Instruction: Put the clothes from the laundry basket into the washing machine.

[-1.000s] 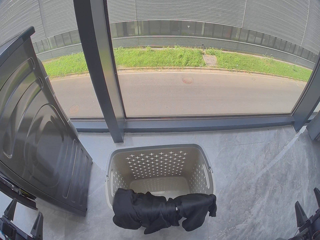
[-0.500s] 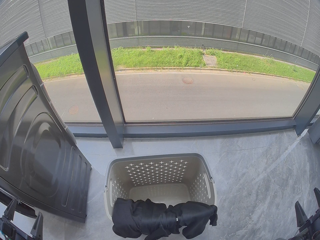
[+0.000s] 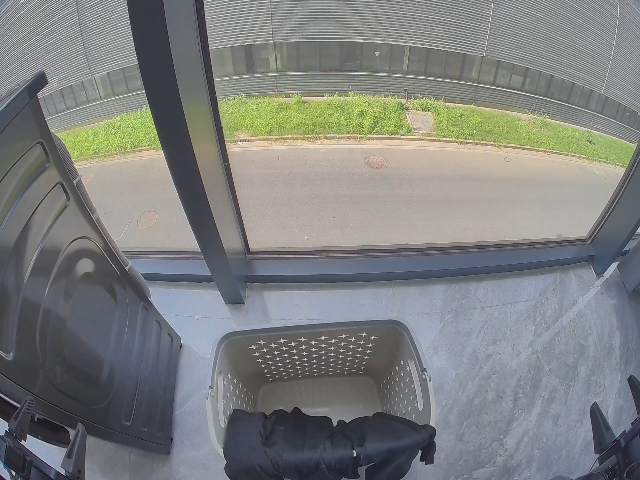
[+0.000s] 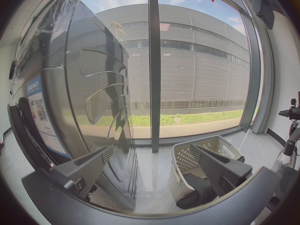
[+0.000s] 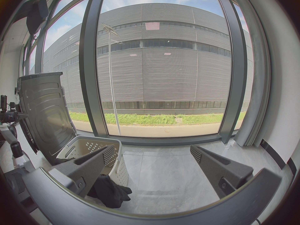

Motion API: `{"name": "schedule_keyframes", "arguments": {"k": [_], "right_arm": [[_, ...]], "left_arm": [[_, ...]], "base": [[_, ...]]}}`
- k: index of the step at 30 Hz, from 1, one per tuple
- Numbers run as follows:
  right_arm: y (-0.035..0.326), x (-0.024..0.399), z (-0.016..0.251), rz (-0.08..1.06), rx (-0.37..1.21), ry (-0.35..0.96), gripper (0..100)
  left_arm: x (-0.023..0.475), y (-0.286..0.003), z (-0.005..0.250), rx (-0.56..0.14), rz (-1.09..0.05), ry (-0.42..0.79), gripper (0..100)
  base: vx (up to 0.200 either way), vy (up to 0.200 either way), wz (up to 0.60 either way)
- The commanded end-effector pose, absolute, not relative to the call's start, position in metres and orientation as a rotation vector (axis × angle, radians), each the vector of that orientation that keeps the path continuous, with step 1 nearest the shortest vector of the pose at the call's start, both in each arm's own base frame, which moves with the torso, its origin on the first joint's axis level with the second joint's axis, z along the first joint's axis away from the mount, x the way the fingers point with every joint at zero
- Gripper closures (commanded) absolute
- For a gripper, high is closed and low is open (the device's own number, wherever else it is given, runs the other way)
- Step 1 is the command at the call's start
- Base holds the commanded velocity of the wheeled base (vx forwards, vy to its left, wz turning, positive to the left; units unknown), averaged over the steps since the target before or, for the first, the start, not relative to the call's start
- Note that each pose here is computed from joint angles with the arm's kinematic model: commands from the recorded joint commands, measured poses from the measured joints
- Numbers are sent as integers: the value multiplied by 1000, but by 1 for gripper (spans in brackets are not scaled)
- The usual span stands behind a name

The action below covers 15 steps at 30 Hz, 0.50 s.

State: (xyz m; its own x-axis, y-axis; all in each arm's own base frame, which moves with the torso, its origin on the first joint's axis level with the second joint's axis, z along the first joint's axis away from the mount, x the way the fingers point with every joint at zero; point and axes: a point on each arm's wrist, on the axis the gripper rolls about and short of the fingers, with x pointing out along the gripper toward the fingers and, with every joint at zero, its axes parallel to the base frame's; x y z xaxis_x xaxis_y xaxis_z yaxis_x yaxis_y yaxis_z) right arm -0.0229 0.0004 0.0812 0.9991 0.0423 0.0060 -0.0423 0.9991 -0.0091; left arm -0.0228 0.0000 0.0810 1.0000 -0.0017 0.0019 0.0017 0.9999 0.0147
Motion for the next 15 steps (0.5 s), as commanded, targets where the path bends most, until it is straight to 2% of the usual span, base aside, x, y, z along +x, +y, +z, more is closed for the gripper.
{"name": "schedule_keyframes", "arguments": {"k": [1, 11, 15], "right_arm": [[0, -23, 76, 43, -9, -6, 0], [0, -23, 76, 44, -9, -5, 0], [0, -23, 76, 43, -9, -5, 0]], "left_arm": [[-23, 0, 77, 15, -1, -5, 0], [-23, 0, 77, 14, -2, -3, 0], [-23, 0, 77, 15, -1, -5, 0]], "base": [[0, 0, 0], [0, 0, 0], [200, 0, 0]]}}
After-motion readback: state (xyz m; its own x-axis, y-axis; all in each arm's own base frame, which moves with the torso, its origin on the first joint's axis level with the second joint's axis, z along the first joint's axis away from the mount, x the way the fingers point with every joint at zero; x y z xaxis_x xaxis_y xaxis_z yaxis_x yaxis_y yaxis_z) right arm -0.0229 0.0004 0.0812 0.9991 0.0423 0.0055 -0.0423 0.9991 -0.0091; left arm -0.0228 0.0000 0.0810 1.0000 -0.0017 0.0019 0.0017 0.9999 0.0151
